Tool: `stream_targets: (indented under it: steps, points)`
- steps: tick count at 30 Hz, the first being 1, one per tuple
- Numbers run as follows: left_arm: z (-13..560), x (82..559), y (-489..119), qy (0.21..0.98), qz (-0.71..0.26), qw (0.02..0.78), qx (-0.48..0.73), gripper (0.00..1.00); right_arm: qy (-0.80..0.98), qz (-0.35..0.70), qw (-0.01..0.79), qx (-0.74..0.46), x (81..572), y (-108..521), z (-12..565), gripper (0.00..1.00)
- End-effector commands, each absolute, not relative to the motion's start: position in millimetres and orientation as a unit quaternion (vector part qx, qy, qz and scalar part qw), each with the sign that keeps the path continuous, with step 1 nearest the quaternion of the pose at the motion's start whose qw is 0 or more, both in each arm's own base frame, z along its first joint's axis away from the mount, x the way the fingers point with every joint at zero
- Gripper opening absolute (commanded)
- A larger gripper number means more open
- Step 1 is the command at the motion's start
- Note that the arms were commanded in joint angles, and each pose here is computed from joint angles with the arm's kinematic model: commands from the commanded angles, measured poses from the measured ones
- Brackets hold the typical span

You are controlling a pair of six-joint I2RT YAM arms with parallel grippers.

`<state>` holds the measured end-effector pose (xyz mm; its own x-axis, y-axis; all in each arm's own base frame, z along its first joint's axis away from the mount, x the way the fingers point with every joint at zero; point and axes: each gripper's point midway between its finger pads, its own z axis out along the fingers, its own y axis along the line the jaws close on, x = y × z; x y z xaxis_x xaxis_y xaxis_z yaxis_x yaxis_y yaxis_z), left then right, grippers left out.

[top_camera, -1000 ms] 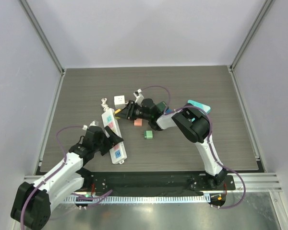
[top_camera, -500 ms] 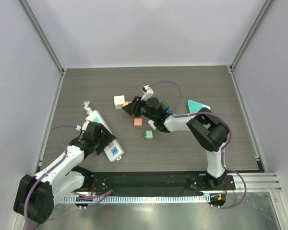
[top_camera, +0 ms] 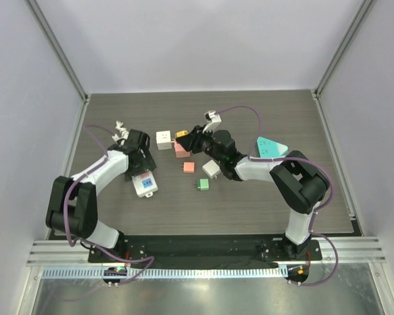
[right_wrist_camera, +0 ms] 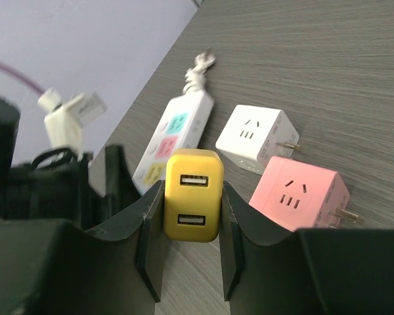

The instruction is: Pull the plug off the socket

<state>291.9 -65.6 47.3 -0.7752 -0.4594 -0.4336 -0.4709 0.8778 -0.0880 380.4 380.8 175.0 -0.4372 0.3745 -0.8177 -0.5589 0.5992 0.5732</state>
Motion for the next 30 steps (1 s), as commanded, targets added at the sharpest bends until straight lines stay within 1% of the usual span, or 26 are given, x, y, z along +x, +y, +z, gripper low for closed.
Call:
stream_targets:
  steps: [1, 2, 3, 4, 5, 6, 8, 9, 10, 11, 12, 13, 14, 15, 16, 19, 20, 22, 23, 24, 25, 26, 27, 28, 29, 30]
  points:
    - [66, 327, -45, 0.949, 0.084, 0.264, -0.154, 0.00, 0.687, 0.471, 0.545, -0.093, 377, 389, 205, 0.01]
    - [76, 342, -46, 0.948, 0.085, 0.271, -0.141, 0.00, 0.688, 0.477, 0.537, -0.103, 375, 392, 204, 0.01]
    - [58, 335, -38, 0.959, 0.121, 0.224, -0.122, 0.00, 0.690, 0.477, 0.533, -0.107, 375, 394, 202, 0.01]
    - [56, 335, -32, 0.963, 0.138, 0.207, -0.106, 0.00, 0.696, 0.475, 0.526, -0.110, 374, 395, 199, 0.01]
    - [60, 347, -31, 0.962, 0.148, 0.204, -0.100, 0.00, 0.700, 0.477, 0.520, -0.112, 373, 397, 196, 0.01]
    - [46, 345, -25, 0.965, 0.170, 0.179, -0.088, 0.00, 0.702, 0.480, 0.513, -0.117, 371, 399, 193, 0.01]
    - [41, 344, -23, 0.968, 0.179, 0.161, -0.076, 0.09, 0.711, 0.479, 0.501, -0.121, 368, 399, 189, 0.01]
    - [40, 345, -23, 0.968, 0.177, 0.160, -0.075, 0.16, 0.714, 0.478, 0.496, -0.127, 365, 399, 187, 0.01]
    - [44, 348, -24, 0.966, 0.173, 0.173, -0.084, 0.48, 0.723, 0.474, 0.485, -0.130, 362, 399, 181, 0.01]
    - [46, 350, -25, 0.964, 0.168, 0.183, -0.089, 0.60, 0.728, 0.472, 0.480, -0.131, 360, 398, 178, 0.01]
    - [49, 348, -26, 0.964, 0.163, 0.189, -0.095, 0.69, 0.733, 0.469, 0.474, -0.131, 358, 396, 175, 0.01]
    - [60, 349, -27, 0.961, 0.154, 0.206, -0.103, 0.84, 0.748, 0.462, 0.459, -0.132, 353, 394, 166, 0.01]
    - [67, 350, -28, 0.959, 0.146, 0.217, -0.111, 0.88, 0.757, 0.458, 0.446, -0.133, 348, 392, 157, 0.01]
    - [74, 349, -29, 0.958, 0.139, 0.224, -0.114, 0.97, 0.764, 0.455, 0.436, -0.136, 341, 392, 152, 0.01]
    - [91, 348, -31, 0.954, 0.125, 0.246, -0.119, 1.00, 0.780, 0.446, 0.417, -0.137, 331, 389, 139, 0.01]
    - [114, 342, -39, 0.951, 0.087, 0.274, -0.117, 1.00, 0.798, 0.442, 0.386, -0.141, 301, 391, 120, 0.01]
    - [131, 340, -41, 0.946, 0.072, 0.294, -0.118, 1.00, 0.800, 0.449, 0.377, -0.129, 295, 392, 117, 0.02]
    - [146, 331, -47, 0.945, 0.046, 0.304, -0.114, 1.00, 0.804, 0.450, 0.365, -0.131, 278, 397, 110, 0.03]
    - [149, 325, -50, 0.945, 0.030, 0.306, -0.112, 1.00, 0.812, 0.439, 0.363, -0.129, 275, 397, 103, 0.05]
    - [165, 318, -66, 0.940, -0.025, 0.323, -0.108, 1.00, 0.817, 0.433, 0.358, -0.131, 272, 399, 99, 0.07]
    - [172, 313, -74, 0.936, -0.054, 0.331, -0.106, 1.00, 0.822, 0.429, 0.349, -0.136, 266, 402, 95, 0.10]
    - [167, 301, -83, 0.936, -0.085, 0.326, -0.104, 1.00, 0.827, 0.425, 0.345, -0.130, 265, 401, 90, 0.11]
    - [183, 287, -103, 0.926, -0.152, 0.335, -0.087, 1.00, 0.831, 0.427, 0.338, -0.115, 265, 401, 88, 0.11]
    - [188, 284, -113, 0.914, -0.188, 0.347, -0.090, 1.00, 0.834, 0.427, 0.334, -0.108, 265, 400, 84, 0.14]
    - [187, 273, -124, 0.912, -0.209, 0.344, -0.076, 1.00, 0.835, 0.427, 0.331, -0.102, 265, 400, 83, 0.15]
    - [171, 260, -128, 0.917, -0.216, 0.326, -0.071, 1.00, 0.841, 0.424, 0.323, -0.091, 265, 399, 76, 0.15]
